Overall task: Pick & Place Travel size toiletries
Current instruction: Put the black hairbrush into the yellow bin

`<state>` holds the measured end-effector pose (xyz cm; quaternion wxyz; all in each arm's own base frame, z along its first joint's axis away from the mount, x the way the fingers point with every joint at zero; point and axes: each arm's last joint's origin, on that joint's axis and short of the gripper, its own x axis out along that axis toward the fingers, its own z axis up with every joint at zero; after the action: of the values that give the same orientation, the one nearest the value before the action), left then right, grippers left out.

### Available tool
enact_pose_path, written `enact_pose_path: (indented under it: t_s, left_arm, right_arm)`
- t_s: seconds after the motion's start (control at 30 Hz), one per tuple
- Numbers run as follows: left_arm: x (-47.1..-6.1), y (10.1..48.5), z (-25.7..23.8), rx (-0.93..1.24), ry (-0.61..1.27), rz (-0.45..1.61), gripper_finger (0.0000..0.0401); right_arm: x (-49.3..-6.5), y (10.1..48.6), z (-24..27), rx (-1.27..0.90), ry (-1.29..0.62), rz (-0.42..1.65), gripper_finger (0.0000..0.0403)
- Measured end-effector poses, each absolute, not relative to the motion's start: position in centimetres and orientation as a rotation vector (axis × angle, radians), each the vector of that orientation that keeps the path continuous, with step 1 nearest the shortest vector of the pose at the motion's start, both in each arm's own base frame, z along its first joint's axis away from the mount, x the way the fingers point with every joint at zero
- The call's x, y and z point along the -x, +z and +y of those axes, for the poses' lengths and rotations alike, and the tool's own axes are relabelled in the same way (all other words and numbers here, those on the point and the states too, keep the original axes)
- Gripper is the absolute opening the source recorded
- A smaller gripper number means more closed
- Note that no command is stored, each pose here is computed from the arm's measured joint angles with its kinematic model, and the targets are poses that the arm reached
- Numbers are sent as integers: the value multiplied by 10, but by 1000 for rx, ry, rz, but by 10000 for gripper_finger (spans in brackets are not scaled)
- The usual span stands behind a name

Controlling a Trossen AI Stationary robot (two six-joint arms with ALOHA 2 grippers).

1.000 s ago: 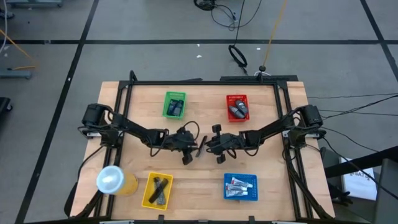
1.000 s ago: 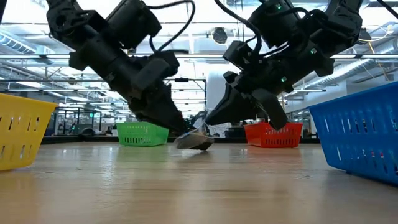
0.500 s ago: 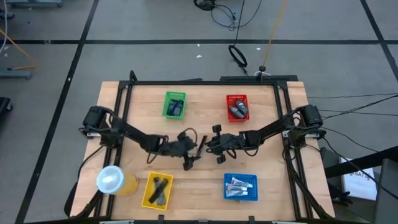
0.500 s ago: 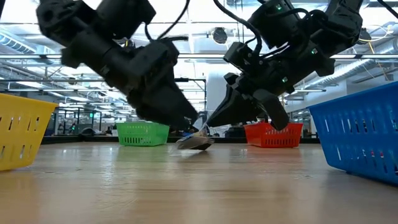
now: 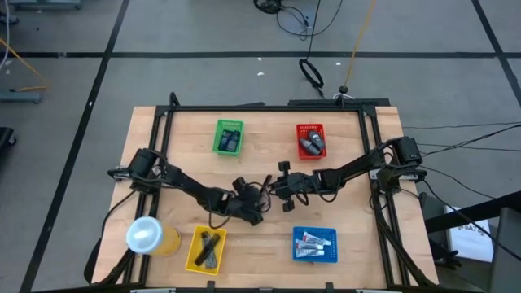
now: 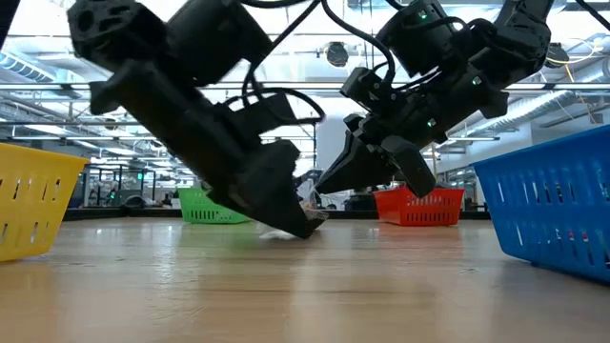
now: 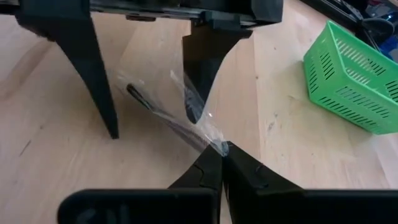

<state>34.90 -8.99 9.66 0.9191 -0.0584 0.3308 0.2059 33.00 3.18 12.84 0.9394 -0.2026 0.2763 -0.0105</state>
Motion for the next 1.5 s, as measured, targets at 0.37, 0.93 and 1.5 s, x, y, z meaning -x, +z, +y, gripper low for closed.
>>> enact_pose_path:
  t_s: [0.37,0.93,1.5]
  left_arm:
    - [-350,99,-83,155,509,732,89]
    - [-308,180,-84,103,427,851,10]
    - [-223,327,-161,227,-199,1540,6]
  right_arm:
    - [-329,127,32,410,-20,579,0]
    - [-301,204,27,348,-63,443,217]
    - [-253,224,22,295,-86,257,234]
